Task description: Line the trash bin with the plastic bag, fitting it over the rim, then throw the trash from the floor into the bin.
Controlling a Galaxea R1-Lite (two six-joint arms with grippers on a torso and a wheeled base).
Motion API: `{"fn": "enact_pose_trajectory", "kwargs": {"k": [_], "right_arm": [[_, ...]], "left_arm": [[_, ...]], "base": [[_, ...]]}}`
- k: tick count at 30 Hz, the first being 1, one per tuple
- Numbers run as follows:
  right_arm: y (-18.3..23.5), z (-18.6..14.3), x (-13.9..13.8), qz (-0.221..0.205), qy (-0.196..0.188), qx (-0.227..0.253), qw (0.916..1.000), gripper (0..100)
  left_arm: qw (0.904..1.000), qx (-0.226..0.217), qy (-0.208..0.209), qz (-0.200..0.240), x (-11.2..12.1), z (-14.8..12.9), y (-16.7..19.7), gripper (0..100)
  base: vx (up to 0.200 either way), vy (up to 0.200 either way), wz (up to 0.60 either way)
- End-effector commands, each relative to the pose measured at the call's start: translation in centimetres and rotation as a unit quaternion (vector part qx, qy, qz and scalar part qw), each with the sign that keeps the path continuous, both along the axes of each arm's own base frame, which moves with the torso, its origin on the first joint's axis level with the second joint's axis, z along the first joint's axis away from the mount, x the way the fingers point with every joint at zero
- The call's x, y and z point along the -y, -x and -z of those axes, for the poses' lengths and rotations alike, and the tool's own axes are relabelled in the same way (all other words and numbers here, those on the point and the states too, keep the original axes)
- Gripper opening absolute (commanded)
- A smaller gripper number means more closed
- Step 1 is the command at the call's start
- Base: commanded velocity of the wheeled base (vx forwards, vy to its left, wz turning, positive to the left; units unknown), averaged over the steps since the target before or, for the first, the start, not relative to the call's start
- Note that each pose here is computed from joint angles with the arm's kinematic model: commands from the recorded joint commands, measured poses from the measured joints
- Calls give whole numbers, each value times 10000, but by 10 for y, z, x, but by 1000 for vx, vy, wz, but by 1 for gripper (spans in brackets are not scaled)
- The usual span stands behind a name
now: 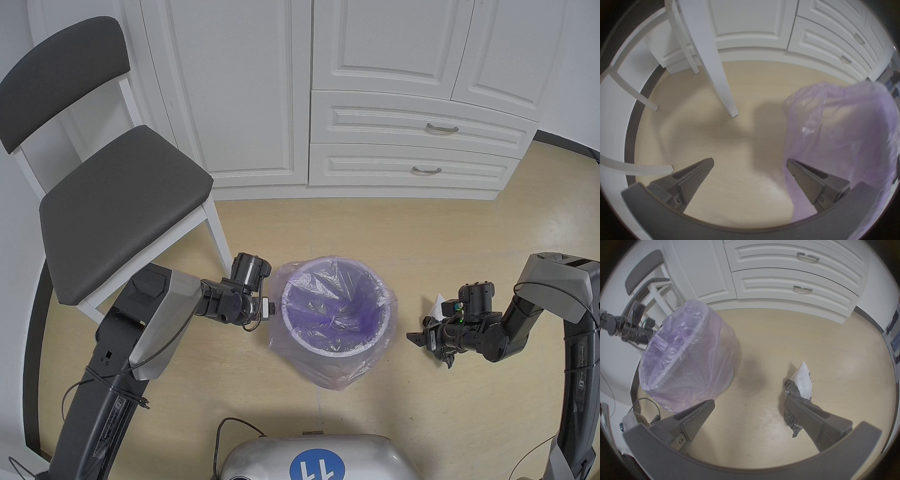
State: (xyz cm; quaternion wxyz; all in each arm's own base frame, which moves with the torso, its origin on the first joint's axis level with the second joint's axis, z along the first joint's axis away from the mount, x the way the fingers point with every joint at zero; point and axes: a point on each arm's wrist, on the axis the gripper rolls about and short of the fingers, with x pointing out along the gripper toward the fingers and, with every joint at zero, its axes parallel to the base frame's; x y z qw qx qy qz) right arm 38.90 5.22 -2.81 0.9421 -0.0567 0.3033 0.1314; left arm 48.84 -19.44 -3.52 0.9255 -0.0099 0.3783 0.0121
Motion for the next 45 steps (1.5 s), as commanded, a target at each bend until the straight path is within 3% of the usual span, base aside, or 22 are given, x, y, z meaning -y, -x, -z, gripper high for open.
{"fn": "enact_pose_trajectory", "kwargs": {"k": [1, 9, 17, 18, 21, 27, 31, 45], "right_arm": [[-7, 8, 3, 65, -33, -20, 10000, 100], [-10, 3, 0, 172, -236, 51, 9996, 100], [-14, -15, -5, 327, -625, 219, 9973, 100], [-16, -19, -9, 345, -762, 280, 9961, 100], [-21, -19, -18, 398, -1025, 273, 9936, 100], [-32, 0, -32, 570, -1449, 46, 9878, 100], [-40, 23, -40, 587, -1514, -112, 9867, 100], [-80, 33, -54, 1010, -1718, -1013, 9747, 100]], "left_arm": [[9994, -280, -154, 105, 0, 38, 2, 100], [9998, -192, -87, 39, -1, 41, -1, 100], [9997, 76, 163, -142, -4, -7, -4, 100], [9996, 111, 216, -155, -2, -25, -1, 100], [9997, 9, 178, -142, -1, -31, 5, 100], [9998, -130, 92, -104, 2, -24, 13, 100], [9998, -142, 81, -117, 1, -22, 13, 100], [9991, -106, 214, -346, -10, -10, 14, 100]], "base": [[0, 0, 0], [0, 0, 0], [0, 0, 0], [0, 0, 0], [0, 0, 0], [0, 0, 0], [0, 0, 0], [0, 0, 0]]}}
